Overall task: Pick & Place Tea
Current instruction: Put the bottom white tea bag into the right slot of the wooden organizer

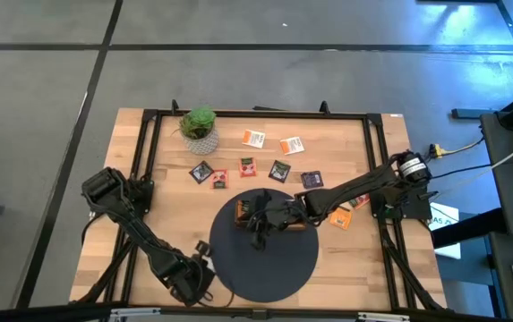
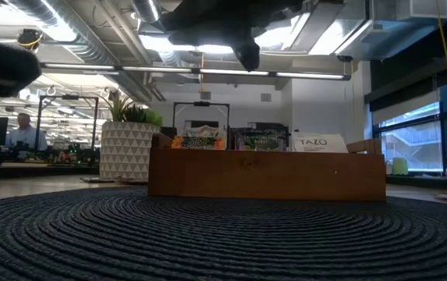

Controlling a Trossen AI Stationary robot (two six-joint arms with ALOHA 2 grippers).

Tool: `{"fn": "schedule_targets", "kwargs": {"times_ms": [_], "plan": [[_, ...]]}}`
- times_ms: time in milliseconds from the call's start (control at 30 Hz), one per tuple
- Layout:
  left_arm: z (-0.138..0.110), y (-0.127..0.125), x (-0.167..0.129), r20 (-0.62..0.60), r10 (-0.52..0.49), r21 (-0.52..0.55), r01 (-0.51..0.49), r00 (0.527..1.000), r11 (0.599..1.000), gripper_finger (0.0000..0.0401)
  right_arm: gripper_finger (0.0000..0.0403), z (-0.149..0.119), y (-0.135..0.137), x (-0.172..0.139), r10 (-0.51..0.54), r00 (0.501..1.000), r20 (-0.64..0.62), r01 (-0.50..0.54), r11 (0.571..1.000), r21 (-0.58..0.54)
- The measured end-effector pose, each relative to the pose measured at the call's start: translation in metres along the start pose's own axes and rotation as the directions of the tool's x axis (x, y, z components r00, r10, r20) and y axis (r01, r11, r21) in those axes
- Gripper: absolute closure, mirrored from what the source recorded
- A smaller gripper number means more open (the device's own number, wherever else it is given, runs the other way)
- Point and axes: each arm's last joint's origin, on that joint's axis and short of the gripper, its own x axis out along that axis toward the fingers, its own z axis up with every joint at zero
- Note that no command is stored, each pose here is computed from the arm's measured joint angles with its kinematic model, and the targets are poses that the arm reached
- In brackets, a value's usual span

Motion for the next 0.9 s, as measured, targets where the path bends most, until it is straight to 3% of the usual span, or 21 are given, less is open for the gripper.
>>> {"fn": "schedule_targets", "kwargs": {"times_ms": [100,400,467,567,733,900], "plan": [[0.002,-0.001,0.0,0.017,-0.004,0.093,0.002,1.0,0.996,0.0317,0.0318,-0.005,-0.001,0.004,-0.01,1.0,-0.019,0.01,1.0,-0.001],[0.019,-0.01,-0.032,-0.019,0.039,0.107,-0.036,0.999,0.994,0.0317,0.0318,-0.009,-0.002,0.009,-0.014,0.999,-0.031,0.016,0.999,0.047],[0.021,-0.01,-0.044,-0.044,0.081,0.057,-0.078,0.996,0.995,0.0317,0.0318,-0.009,-0.002,0.009,-0.015,0.999,-0.032,0.017,0.998,0.06],[0.029,-0.011,-0.054,-0.011,0.104,-0.101,-0.104,0.995,0.989,0.0317,0.0318,-0.009,-0.002,0.009,-0.012,1.0,-0.028,0.015,0.995,0.098],[0.029,-0.017,-0.045,0.046,0.11,-0.376,-0.085,0.993,0.923,0.0318,0.0318,-0.008,-0.001,0.008,-0.007,1.0,-0.02,0.01,0.989,0.146],[0.018,-0.024,-0.023,-0.039,0.092,-0.469,-0.1,0.995,0.877,0.0317,0.0318,-0.006,0.001,0.008,0.037,0.999,-0.001,-0.036,0.979,0.198]]}}
